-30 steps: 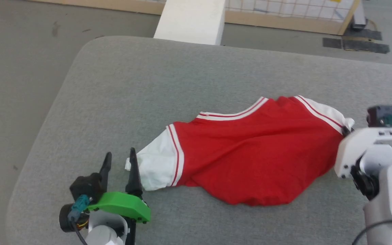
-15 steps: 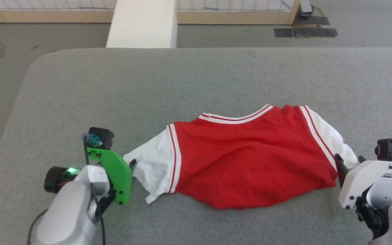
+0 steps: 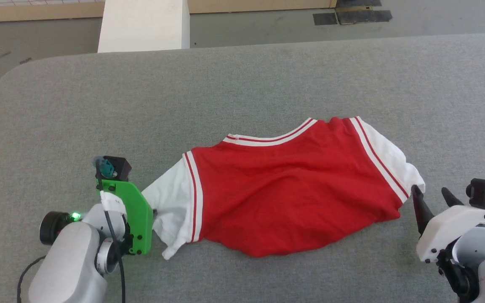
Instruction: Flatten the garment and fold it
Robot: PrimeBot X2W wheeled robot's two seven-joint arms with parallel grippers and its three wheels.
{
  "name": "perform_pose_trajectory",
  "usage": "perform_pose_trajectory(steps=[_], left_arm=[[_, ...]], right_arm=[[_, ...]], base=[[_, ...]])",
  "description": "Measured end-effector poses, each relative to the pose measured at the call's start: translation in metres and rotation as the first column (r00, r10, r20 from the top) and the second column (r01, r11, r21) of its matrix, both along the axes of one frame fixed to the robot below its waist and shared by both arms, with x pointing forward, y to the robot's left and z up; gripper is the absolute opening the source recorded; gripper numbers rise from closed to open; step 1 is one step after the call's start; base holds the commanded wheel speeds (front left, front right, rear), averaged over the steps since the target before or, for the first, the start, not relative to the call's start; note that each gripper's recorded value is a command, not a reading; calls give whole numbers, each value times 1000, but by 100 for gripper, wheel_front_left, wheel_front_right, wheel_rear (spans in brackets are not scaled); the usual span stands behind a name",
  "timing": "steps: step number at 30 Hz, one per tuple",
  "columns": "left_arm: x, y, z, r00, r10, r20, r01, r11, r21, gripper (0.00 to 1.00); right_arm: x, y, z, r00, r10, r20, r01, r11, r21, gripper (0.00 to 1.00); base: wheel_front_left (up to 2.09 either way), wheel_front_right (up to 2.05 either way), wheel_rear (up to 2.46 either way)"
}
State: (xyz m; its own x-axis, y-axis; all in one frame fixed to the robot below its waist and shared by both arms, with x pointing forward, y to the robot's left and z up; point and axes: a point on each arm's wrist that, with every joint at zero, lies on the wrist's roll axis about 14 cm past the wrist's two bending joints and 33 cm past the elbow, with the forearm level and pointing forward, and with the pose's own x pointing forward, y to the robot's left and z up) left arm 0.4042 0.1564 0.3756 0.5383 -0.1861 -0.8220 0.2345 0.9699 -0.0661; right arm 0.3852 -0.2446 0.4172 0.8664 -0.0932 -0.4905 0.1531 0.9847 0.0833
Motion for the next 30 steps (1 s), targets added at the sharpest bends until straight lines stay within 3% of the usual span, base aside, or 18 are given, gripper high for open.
perform_pose_trajectory(steps=[1, 2, 3, 10, 16, 23, 30], left_arm=[[-4, 0, -1, 1000, -6, -22, 6, 1000, 5, 47], [-7, 0, -1, 999, -10, -37, 10, 1000, 7, 6], [-10, 0, -1, 999, -13, -44, 13, 1000, 7, 0], [-18, 8, 7, 1000, 18, 4, -18, 1000, 3, 0], [-33, 46, 8, 993, 115, 8, -115, 992, 50, 0], [-42, 71, 7, 984, 180, -5, -180, 981, 72, 0], [-40, 72, 4, 982, 189, -15, -188, 980, 66, 0]], right_arm=[[1, 1, 4, 1000, 3, 18, -3, 1000, -4, 100], [2, 2, 8, 999, 10, 35, -9, 1000, -8, 100], [3, 4, 12, 999, 14, 50, -14, 1000, -11, 100], [13, 10, 40, 984, 54, 171, -41, 996, -78, 100], [46, 22, 53, 979, 112, 170, -90, 987, -130, 100], [78, 38, 23, 985, 169, -39, -173, 979, -106, 100], [91, 63, -14, 939, 236, -249, -248, 968, -20, 100]], base=[[0, 0, 0], [0, 0, 0], [0, 0, 0], [0, 0, 0], [0, 0, 0], [0, 0, 0], [0, 0, 0]])
